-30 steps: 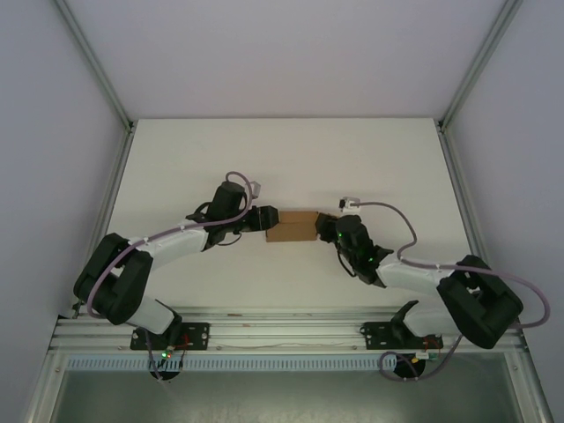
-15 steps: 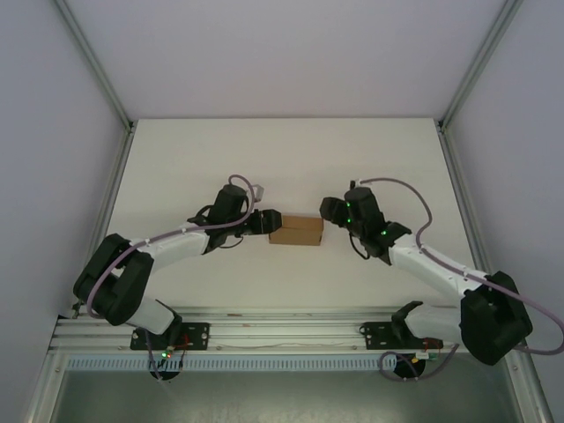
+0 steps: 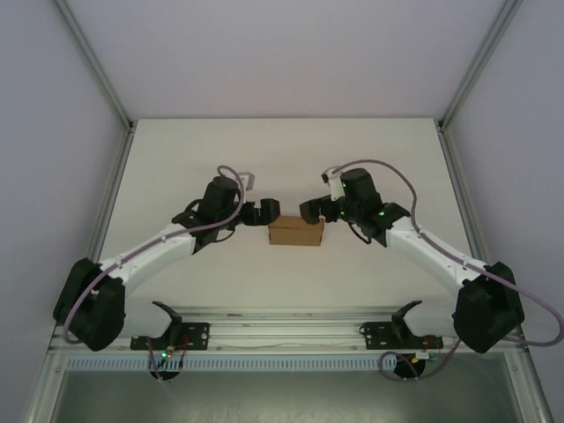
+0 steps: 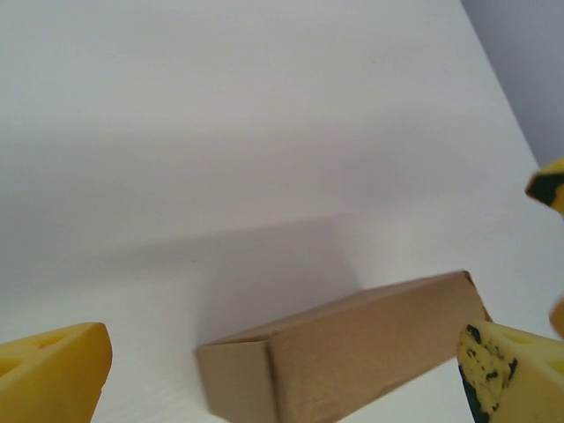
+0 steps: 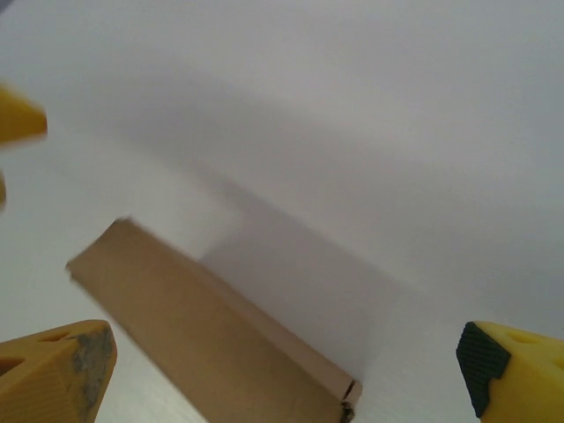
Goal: Assemble paper box
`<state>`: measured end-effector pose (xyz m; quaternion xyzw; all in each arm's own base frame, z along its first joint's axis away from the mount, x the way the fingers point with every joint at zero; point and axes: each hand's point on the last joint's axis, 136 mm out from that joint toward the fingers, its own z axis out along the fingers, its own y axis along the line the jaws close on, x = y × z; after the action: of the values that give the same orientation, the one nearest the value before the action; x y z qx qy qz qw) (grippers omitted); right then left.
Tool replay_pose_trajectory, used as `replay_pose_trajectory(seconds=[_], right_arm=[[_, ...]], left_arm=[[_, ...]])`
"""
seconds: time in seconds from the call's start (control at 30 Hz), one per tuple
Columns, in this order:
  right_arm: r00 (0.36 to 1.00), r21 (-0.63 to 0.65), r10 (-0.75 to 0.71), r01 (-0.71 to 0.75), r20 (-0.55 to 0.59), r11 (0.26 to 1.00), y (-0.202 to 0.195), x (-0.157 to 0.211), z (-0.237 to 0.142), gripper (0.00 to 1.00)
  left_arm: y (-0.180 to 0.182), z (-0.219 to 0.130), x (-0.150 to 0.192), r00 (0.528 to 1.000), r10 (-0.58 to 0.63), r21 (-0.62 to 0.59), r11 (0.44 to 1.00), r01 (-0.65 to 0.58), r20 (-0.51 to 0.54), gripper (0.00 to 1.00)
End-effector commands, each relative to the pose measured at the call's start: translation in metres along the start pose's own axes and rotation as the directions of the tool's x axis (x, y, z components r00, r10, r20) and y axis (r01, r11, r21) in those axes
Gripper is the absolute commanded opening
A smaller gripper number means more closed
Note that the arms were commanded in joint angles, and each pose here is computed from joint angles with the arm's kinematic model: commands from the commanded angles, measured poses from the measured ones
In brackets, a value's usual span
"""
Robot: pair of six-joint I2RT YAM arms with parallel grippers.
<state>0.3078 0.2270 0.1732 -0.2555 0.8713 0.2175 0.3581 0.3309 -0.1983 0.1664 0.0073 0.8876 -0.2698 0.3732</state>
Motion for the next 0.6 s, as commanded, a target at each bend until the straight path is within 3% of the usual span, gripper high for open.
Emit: replay_pose_trajectory(seconds=[0.0, 0.2, 0.33, 0.47, 0.57], right_arm=[[0.944, -0.180, -0.312, 0.290, -0.109, 0.940, 0.023, 0.021, 0.002, 1.00], [0.779, -0.390, -0.565, 0.447, -0.273, 0.805, 0.029, 0.047, 0.015, 1.00], [0.635, -0.492, -0.674, 0.478, -0.378, 0.727, 0.028, 0.071, 0.029, 1.00], [0.561, -0.452, -0.678, 0.506, -0.475, 0.735, 0.015, 0.075, 0.056, 0.92], [0.551, -0.401, -0.671, 0.540, -0.496, 0.740, 0.011, 0.070, 0.072, 0.86]], left_arm=[[0.051, -0.027, -0.011, 0.998, 0.018, -0.258, 0.966, -0.001, 0.064, 1.00], [0.109, -0.063, -0.002, 0.994, -0.026, -0.495, 0.866, 0.076, 0.107, 1.00], [0.123, -0.071, 0.009, 0.987, -0.066, -0.514, 0.848, 0.132, 0.143, 1.00], [0.126, -0.071, 0.015, 0.984, -0.083, -0.500, 0.853, 0.152, 0.159, 1.00], [0.128, -0.070, 0.016, 0.985, -0.082, -0.507, 0.849, 0.148, 0.150, 1.00]])
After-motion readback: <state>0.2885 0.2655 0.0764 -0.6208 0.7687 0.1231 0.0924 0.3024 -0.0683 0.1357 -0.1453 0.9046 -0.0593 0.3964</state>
